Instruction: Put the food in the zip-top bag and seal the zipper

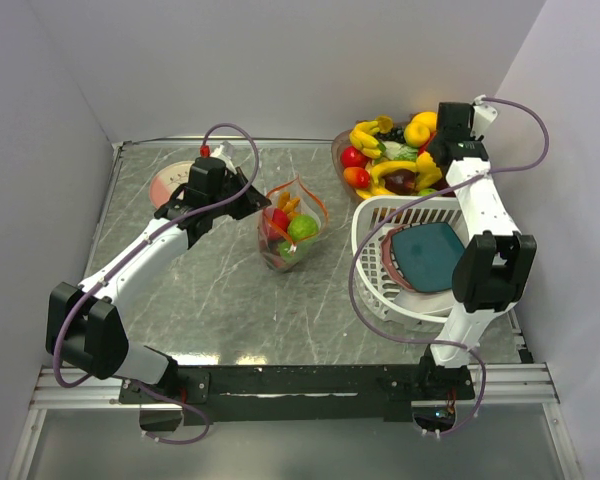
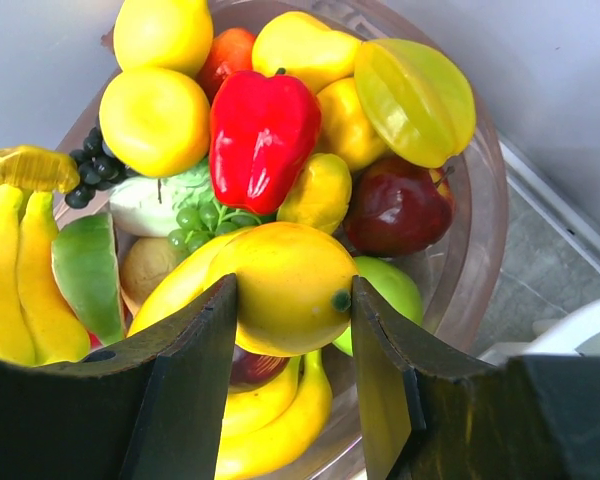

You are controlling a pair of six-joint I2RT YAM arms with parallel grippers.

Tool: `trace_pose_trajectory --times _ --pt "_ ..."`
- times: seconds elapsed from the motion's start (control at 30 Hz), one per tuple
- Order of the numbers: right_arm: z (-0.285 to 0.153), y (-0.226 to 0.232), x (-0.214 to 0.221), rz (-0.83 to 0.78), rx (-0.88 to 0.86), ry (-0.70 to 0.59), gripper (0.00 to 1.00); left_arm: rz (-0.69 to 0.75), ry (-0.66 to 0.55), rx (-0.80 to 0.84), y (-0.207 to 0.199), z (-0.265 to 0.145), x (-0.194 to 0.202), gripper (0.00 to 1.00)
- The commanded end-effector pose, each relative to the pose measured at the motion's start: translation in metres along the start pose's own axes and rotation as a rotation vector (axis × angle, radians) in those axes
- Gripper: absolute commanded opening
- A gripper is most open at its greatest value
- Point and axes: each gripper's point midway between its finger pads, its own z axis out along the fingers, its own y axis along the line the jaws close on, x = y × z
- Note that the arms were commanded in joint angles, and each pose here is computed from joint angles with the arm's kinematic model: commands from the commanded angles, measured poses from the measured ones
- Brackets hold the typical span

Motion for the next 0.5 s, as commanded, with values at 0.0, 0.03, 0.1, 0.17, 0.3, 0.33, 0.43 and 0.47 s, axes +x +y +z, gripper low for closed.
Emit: trace_pose_trajectory --times 0.0,0.03,0.1,0.17,0.3,0.33,0.43,0.47 --pt "-0.033 -0.002 -0.040 0.041 -0.010 -0.107 0.27 0.005 -0.023 0.042 -0.009 -0.001 -0.008 0.01" --pt "-0.035 -0.002 -0.041 0.042 -0.013 -0.109 0.27 0.003 -0.020 0.045 -0.010 0.000 -0.007 0.01" --pt "-0.037 -0.002 -0.045 0.046 -0.015 -0.116 0.26 -0.001 -0.018 0.049 -0.011 0.000 -0.008 0.01" --pt "-0.041 -0.001 -0.048 0.049 -0.023 -0.119 0.25 -0.002 -0.018 0.051 -0.012 0.000 -0.008 0.01" --pt "-0.049 0.003 -0.053 0.059 -0.048 -0.124 0.24 -0.007 -0.019 0.058 -0.015 0.000 -0.010 0.01" --pt "-0.052 0.003 -0.055 0.062 -0.053 -0.129 0.24 -0.009 -0.016 0.059 -0.015 0.001 -0.009 0.01" --pt "-0.058 0.002 -0.060 0.069 -0.063 -0.139 0.23 -0.013 -0.011 0.061 -0.015 0.002 -0.008 0.01" --pt "-0.060 0.003 -0.061 0.075 -0.070 -0.139 0.23 -0.013 -0.010 0.062 -0.015 0.002 -0.008 0.01"
